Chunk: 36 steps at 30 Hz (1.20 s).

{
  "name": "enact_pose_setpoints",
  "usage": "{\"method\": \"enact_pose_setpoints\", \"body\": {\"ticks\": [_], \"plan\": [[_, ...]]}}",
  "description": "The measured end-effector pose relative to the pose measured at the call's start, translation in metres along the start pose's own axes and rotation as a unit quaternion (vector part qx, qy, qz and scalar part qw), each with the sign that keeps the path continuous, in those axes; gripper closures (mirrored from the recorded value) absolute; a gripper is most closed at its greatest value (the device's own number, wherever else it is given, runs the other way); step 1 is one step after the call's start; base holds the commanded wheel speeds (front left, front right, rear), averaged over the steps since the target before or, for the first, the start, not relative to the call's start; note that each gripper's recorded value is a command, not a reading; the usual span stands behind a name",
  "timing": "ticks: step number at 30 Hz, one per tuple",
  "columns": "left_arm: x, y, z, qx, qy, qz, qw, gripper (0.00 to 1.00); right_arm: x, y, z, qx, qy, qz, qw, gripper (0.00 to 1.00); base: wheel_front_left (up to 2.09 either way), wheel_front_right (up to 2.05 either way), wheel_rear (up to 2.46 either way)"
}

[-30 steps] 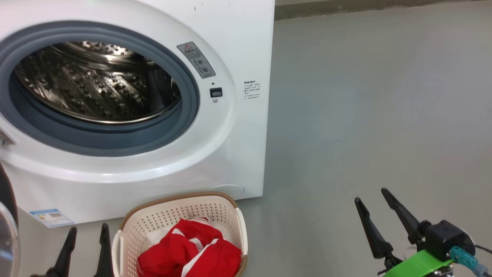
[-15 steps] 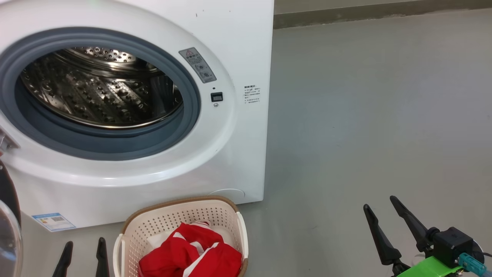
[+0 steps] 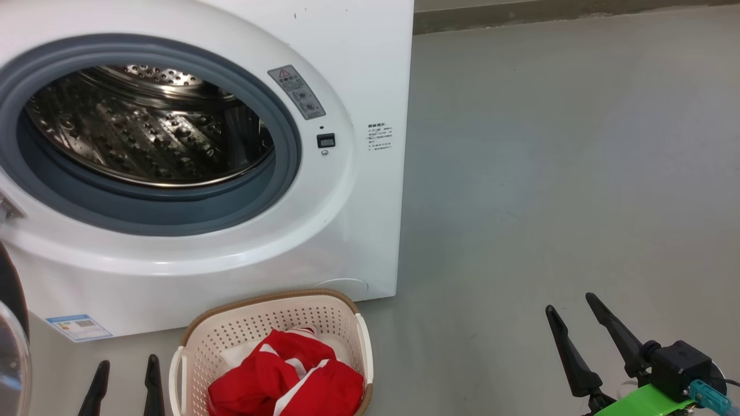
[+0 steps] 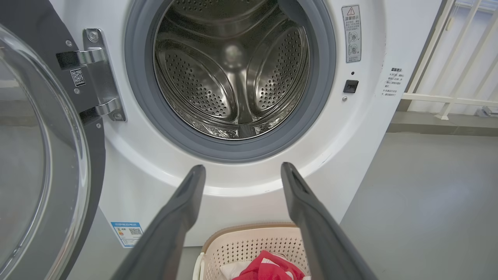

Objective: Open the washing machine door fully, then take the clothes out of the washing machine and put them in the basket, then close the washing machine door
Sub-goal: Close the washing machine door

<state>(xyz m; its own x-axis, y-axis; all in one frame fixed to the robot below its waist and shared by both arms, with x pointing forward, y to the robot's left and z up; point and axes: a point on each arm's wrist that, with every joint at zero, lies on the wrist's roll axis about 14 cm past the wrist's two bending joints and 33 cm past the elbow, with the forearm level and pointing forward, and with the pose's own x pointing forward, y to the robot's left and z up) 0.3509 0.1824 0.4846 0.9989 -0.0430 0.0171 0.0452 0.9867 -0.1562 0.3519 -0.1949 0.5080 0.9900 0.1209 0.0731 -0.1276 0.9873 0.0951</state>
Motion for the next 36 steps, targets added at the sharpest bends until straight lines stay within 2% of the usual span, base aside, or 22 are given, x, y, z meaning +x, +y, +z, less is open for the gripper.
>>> {"method": "enact_pose_setpoints", "body": {"ticks": [9,24,36], "plan": [[0.0003,0.0013,-0.0015,0.0,0.002,0.002,1.0,0.0,0.0012,0.0003,-0.0009,0.001,0.001,0.0,1.0,0.0,-0.29,0.22,0.06],[0.001,0.0019,-0.0039,0.0,0.006,0.003,1.0,0.0,0.0027,-0.0002,-0.0025,0.002,0.003,-0.001,1.0,0.0,-1.25,0.92,0.33],[0.0004,0.001,-0.0018,0.0,0.003,0.002,1.0,0.0,0.0026,0.0004,-0.0007,0.002,0.0,0.0,1.0,0.0,-0.11,0.11,0.0]]}}
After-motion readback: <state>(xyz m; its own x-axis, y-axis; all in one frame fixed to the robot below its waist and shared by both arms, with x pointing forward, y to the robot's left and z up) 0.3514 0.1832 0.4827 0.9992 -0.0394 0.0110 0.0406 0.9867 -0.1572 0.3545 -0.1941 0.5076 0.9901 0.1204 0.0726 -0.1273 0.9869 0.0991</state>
